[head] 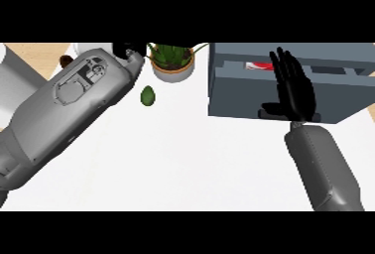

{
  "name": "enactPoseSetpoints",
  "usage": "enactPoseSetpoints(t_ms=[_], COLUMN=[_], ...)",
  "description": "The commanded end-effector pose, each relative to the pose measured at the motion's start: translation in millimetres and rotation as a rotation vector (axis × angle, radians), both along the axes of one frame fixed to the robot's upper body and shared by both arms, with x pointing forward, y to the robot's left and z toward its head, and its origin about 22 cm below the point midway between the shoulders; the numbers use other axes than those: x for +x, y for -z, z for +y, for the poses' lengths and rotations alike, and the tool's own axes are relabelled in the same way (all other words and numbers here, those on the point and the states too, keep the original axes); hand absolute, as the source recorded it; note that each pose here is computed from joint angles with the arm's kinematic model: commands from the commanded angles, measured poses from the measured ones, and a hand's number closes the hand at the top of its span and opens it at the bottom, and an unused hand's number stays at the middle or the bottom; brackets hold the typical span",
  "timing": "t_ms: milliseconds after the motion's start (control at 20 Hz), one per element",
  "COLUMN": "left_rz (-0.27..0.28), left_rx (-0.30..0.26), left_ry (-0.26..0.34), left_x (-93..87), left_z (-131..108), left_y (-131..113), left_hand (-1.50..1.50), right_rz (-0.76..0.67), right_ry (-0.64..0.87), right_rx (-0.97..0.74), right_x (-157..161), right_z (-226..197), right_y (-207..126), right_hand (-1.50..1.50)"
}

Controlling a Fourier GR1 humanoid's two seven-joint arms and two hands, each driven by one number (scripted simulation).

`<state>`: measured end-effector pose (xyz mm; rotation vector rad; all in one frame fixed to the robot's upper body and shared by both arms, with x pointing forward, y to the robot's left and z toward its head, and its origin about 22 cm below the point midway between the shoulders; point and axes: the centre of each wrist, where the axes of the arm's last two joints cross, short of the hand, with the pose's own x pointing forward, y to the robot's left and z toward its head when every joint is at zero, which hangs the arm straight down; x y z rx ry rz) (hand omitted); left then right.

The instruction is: Pick up the can, place it into the drawer and close the drawer

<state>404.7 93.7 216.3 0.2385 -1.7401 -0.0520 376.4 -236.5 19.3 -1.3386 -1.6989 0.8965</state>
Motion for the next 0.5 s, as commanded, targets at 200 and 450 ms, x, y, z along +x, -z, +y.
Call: enactPoseSetpoints(t_ms=[200, 450], left_rz=[0.012, 0.017], left_rx=[0.009, 0.024], left_ry=[0.008, -0.006], left_x=[-18.3, -18.7], left_z=[24.3, 47.1], left_y=[17.7, 17.2], left_hand=[-1.5, -1.5], right_rz=[0.036, -0.018], right_ry=[0.058, 0.052], right_rx=[0.015, 0.01], right_x=[34.7, 52.2], right_z=[6.2, 27.2], right_y=[0.2, -11.7], right_hand=[-1.5, -1.5])
